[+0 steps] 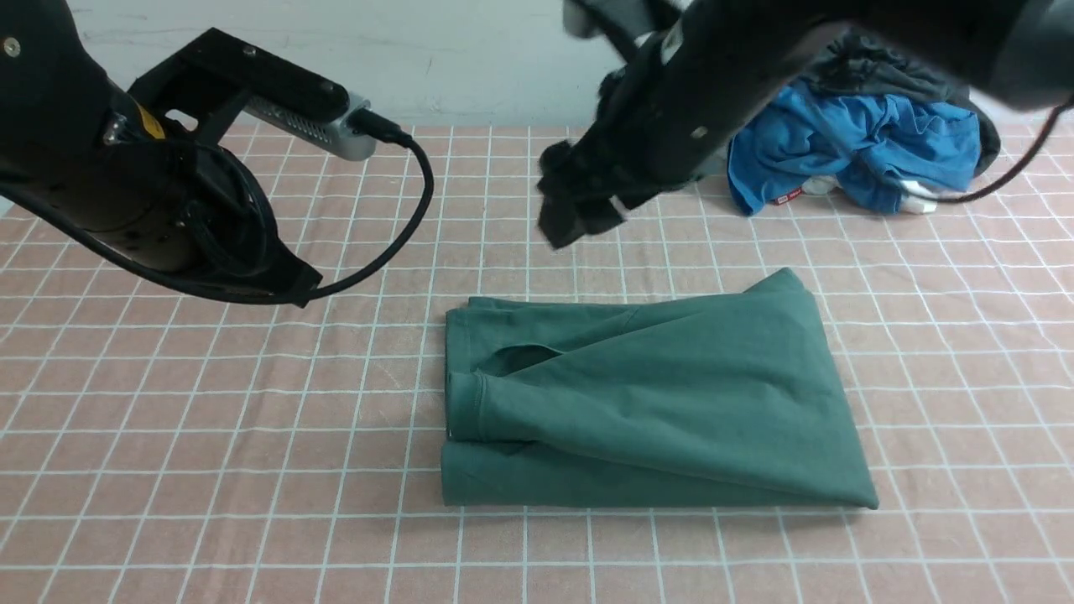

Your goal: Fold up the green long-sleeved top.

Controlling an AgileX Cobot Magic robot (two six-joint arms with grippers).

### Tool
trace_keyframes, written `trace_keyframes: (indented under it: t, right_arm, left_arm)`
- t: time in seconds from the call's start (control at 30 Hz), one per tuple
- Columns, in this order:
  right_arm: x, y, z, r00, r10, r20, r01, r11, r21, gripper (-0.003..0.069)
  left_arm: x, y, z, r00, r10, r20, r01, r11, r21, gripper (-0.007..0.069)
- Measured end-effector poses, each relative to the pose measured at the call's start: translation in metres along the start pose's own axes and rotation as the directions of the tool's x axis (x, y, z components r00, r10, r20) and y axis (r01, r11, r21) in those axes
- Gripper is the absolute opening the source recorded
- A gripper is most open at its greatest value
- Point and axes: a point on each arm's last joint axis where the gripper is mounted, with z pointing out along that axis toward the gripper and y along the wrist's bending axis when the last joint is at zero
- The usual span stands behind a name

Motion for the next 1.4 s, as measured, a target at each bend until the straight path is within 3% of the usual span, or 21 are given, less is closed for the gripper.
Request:
trace_keyframes:
  t: [0.07,0.1,0.2,0.37,0.57,0.73,0.9,1.2,1.4]
  right_arm:
    - [0.004,-0.008,-0.007,1.000,0.008,-0.006,-0.008,0.999,0.043,0.0561]
    - [0.015,-0.023,-0.010,0.999,0.034,-0.034,-0.030,0.994,0.102,0.0560]
    - [0.050,-0.051,0.000,0.982,0.136,-0.134,-0.113,0.980,0.166,0.0545]
    - [0.106,-0.082,0.044,0.941,0.294,-0.168,-0.263,0.947,0.187,0.0503]
    - [0.157,-0.092,0.098,0.905,0.396,-0.157,-0.368,0.912,0.182,0.0465]
    - [0.174,-0.094,0.128,0.892,0.411,-0.186,-0.380,0.907,0.184,0.0456]
    - [0.167,-0.094,0.116,0.900,0.410,-0.146,-0.382,0.906,0.183,0.0454]
    - [0.122,-0.087,0.009,0.925,0.333,0.183,-0.365,0.912,0.189,0.0453]
    - [0.113,-0.072,-0.072,0.875,0.252,0.413,-0.357,0.913,0.198,0.0384]
  left_arm:
    - [-0.002,-0.004,0.005,1.000,0.002,0.008,-0.002,1.000,0.022,-0.0007]
    - [-0.007,-0.011,0.014,1.000,0.017,0.022,-0.018,0.998,0.059,-0.0007]
    - [-0.017,-0.039,0.043,0.995,0.090,0.050,-0.096,0.985,0.143,-0.0007]
    - [-0.022,-0.076,0.110,0.989,0.141,0.037,-0.145,0.965,0.219,-0.0007]
    - [0.009,-0.081,0.184,0.964,0.160,-0.212,-0.101,0.959,0.264,-0.0007]
    - [0.011,-0.078,0.191,0.954,0.145,-0.264,-0.073,0.961,0.265,-0.0007]
    - [0.008,-0.076,0.174,0.957,0.157,-0.243,-0.092,0.962,0.258,-0.0007]
    - [-0.016,-0.057,0.050,0.990,0.137,0.018,-0.138,0.971,0.194,-0.0007]
    - [0.018,-0.041,-0.023,0.986,0.088,0.138,-0.106,0.986,0.130,-0.0007]
